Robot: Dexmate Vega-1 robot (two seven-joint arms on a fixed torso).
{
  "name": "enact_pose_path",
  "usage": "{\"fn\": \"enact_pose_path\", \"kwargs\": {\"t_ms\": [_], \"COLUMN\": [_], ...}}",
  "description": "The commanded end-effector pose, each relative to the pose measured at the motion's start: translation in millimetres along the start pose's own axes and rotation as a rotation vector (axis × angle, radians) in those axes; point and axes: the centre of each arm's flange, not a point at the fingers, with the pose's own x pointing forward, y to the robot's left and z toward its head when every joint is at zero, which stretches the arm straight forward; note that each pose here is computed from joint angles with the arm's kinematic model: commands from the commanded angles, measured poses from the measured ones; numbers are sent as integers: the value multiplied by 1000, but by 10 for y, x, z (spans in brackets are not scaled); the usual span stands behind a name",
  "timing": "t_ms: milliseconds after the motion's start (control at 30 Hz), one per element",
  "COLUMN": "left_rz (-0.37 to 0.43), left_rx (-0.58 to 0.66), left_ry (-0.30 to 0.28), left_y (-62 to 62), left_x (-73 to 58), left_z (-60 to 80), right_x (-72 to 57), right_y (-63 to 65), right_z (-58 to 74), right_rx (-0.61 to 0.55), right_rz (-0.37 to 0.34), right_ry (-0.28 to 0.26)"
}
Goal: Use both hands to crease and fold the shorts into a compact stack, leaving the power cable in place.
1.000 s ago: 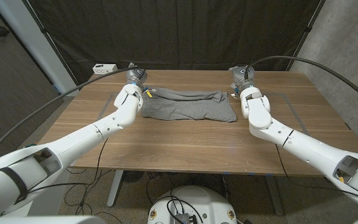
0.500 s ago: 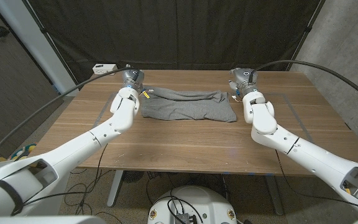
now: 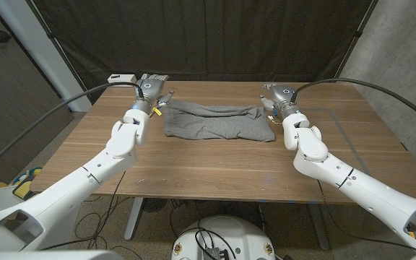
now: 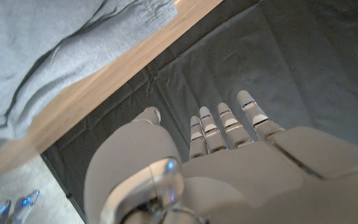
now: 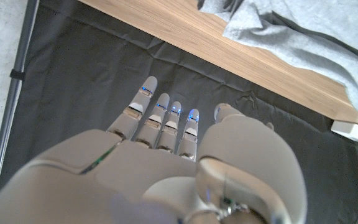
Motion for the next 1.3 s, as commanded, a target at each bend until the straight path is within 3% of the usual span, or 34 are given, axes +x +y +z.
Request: {"fn": "enact_pose_path", "kwargs": {"t_ms": [33, 300, 400, 633, 900, 1300], "left_rz": [43, -19, -39, -112, -218, -290], "left_rx": [-309, -457, -491, -546, -517, -409], "left_ry": [7, -39, -59, -117, -151, -191], "left_y": [49, -22, -47, -133, -199, -213], "left_x": [-226, -285, -306, -307, -272, -274], "left_z": [-218, -295, -313, -334, -311, -275], "right_x": [-229, -334, -368, -425, -487, -553], "right_y": [58, 132, 152, 225, 332, 473], "right_z": [61, 59, 93, 124, 123, 167], "right_rx": [148, 235, 226, 225, 229, 219], "right_rz": [-38, -21, -38, 9, 24, 70], "right_ry": [-34, -54, -49, -54, -42, -47]}}
